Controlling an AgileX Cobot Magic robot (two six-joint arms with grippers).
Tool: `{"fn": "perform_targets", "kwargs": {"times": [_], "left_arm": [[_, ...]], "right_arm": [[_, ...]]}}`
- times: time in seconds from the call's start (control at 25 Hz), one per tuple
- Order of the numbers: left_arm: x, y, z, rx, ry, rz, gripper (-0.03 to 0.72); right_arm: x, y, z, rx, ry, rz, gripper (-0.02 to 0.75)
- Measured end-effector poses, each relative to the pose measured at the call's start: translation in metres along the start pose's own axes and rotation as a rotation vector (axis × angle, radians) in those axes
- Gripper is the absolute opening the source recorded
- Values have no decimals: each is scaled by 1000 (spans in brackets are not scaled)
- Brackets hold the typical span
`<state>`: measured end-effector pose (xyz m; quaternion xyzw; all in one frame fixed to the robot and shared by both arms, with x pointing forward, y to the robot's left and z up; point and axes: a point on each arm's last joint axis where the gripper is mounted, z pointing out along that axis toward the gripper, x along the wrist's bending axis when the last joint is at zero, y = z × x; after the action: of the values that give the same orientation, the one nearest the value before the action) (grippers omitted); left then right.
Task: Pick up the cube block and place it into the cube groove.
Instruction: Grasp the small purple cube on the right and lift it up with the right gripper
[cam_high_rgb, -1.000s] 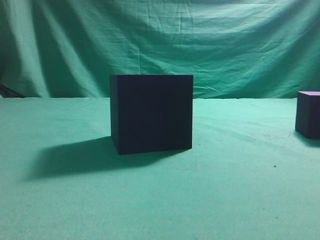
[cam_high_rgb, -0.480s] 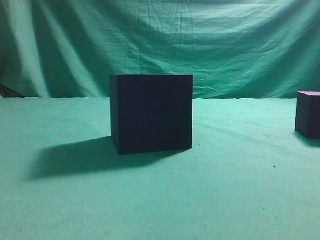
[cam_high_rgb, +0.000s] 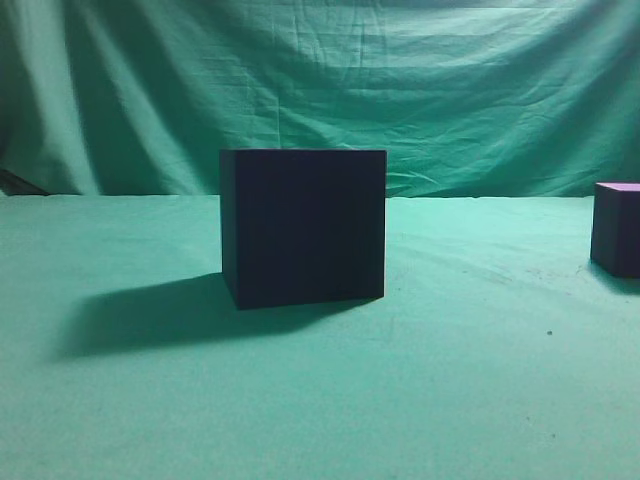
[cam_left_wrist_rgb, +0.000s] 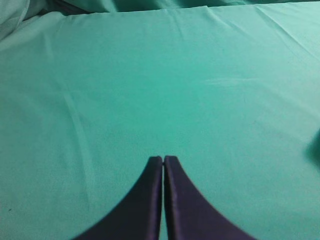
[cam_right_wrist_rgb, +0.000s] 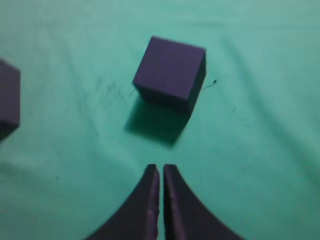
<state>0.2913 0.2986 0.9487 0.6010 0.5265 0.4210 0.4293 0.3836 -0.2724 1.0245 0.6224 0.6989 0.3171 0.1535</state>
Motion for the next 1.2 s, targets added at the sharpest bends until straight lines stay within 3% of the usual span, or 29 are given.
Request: {"fn": "perform_targets", "kwargs": {"times": [0.2,0.44,0.64,0.68,0.72,1.0,1.08,1.2], "left_arm": [[0,0,0,0,0,0,0],[0,0,0,0,0,0,0],[0,0,0,0,0,0,0],[0,0,0,0,0,0,0],[0,0,0,0,0,0,0],[0,0,0,0,0,0,0],[0,0,0,0,0,0,0],[0,0,0,0,0,0,0]], "right_arm": [[18,35,10,234,63,-103,0],[25,75,31,356,-130,-83,0],[26,98,55,372,-160,-43,0],[26,100,60,375,-160,-36,48],[26,100,66,384,-159,-29,48],[25,96,102,450,-171,79,588],[24,95,110,458,-177,98,653],[23,95,125,448,-177,106,646]]}}
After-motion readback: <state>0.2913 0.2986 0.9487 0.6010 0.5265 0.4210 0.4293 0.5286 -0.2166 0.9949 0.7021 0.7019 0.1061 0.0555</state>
